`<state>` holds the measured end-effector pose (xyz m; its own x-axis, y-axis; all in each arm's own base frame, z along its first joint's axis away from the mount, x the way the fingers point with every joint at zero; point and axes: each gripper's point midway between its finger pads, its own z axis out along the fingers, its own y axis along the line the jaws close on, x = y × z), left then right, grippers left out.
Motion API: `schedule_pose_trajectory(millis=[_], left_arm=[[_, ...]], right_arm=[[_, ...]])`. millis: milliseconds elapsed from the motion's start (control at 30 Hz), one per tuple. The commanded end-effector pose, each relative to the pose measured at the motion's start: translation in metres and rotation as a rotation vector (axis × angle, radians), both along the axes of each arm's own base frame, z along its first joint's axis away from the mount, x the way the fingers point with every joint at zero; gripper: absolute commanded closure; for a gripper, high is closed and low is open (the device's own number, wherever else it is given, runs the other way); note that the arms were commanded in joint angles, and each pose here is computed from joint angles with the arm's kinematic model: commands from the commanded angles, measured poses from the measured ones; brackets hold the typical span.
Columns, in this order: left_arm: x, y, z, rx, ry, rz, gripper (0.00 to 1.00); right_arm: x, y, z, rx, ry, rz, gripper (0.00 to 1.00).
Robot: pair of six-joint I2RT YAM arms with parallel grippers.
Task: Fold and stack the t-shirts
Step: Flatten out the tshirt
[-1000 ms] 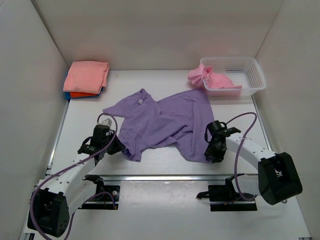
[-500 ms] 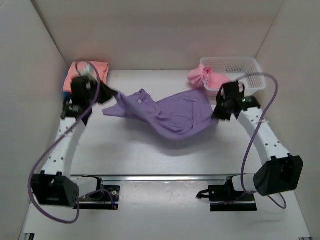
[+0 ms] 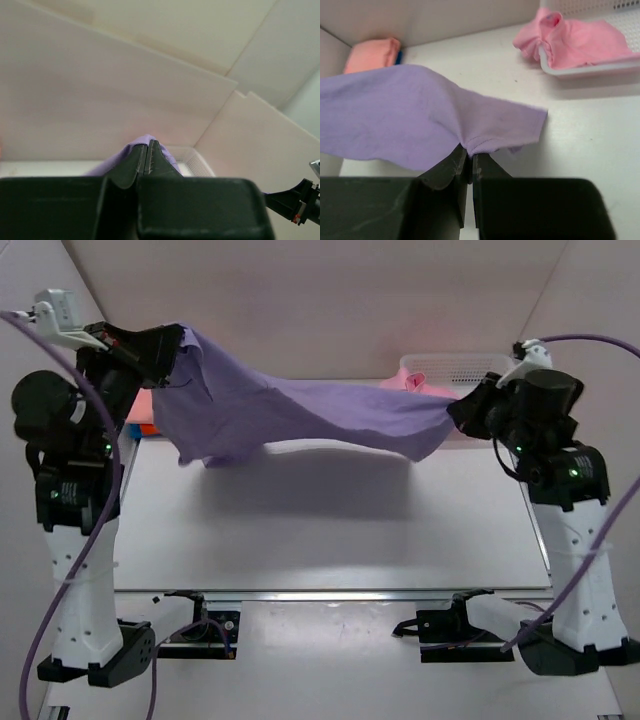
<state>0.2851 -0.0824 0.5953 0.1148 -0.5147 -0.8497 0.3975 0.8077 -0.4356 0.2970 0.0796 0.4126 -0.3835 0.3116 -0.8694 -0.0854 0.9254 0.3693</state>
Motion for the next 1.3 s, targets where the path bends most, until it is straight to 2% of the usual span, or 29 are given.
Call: schedule_pose_trajectory(millis=[0,33,100,133,233,600,700,733,767,800,867,1000,1067,1200,1267], left_arm=[[-0.05,0.009,0.05,0.002,-0.144,0.067,1.0],[-0.058,0.008,0.059,0.0,-0.165,0.065,1.0],[-0.058,0.006,0.07,0.006,-0.185,0.073,1.0],[-0.06,0.005,0.076,0.021,-0.202,0.074,1.0],[-0.036,0.005,0.069,0.043,-0.167,0.106,1.0],[0.134,0.001,-0.069,0.134,0.187,0.011,1.0],[0.171,0.005,-0.092,0.162,0.249,-0.001,1.0],[0.187,0.006,-0.104,0.166,0.278,-0.006,1.0],[0.189,0.012,-0.082,0.167,0.233,0.008,1.0],[0.193,0.015,-0.066,0.172,0.192,0.024,1.0],[0.193,0.042,-0.043,0.141,0.121,0.074,1.0],[0.149,0.076,0.026,0.089,-0.064,0.121,1.0],[0.118,0.074,0.05,0.084,-0.131,0.112,1.0],[0.089,0.047,0.045,0.107,-0.116,0.051,1.0],[0.082,0.034,0.012,0.124,-0.039,0.017,1.0]], right_arm=[[-0.034,-0.003,0.073,0.035,-0.23,0.059,1.0],[-0.036,-0.014,0.082,0.033,-0.243,0.029,0.99],[-0.035,-0.009,0.088,0.048,-0.242,0.101,1.0],[-0.031,-0.015,0.089,0.055,-0.241,0.078,1.0],[-0.009,0.0,0.08,0.053,-0.21,0.107,1.0],[0.111,0.039,-0.028,0.008,0.064,0.194,1.0],[0.147,0.043,-0.048,-0.006,0.108,0.195,1.0],[0.159,0.044,-0.039,-0.012,0.088,0.203,1.0],[0.162,0.047,-0.013,-0.01,0.037,0.203,1.0],[0.176,0.049,-0.021,-0.017,0.056,0.206,1.0],[0.18,0.051,0.032,-0.026,-0.064,0.198,1.0],[0.166,0.047,0.06,0.002,-0.15,0.186,1.0],[0.152,0.039,0.061,0.003,-0.176,0.164,1.0],[0.145,0.015,0.037,0.012,-0.095,0.152,1.0],[0.143,0.008,0.02,0.007,-0.045,0.148,1.0]])
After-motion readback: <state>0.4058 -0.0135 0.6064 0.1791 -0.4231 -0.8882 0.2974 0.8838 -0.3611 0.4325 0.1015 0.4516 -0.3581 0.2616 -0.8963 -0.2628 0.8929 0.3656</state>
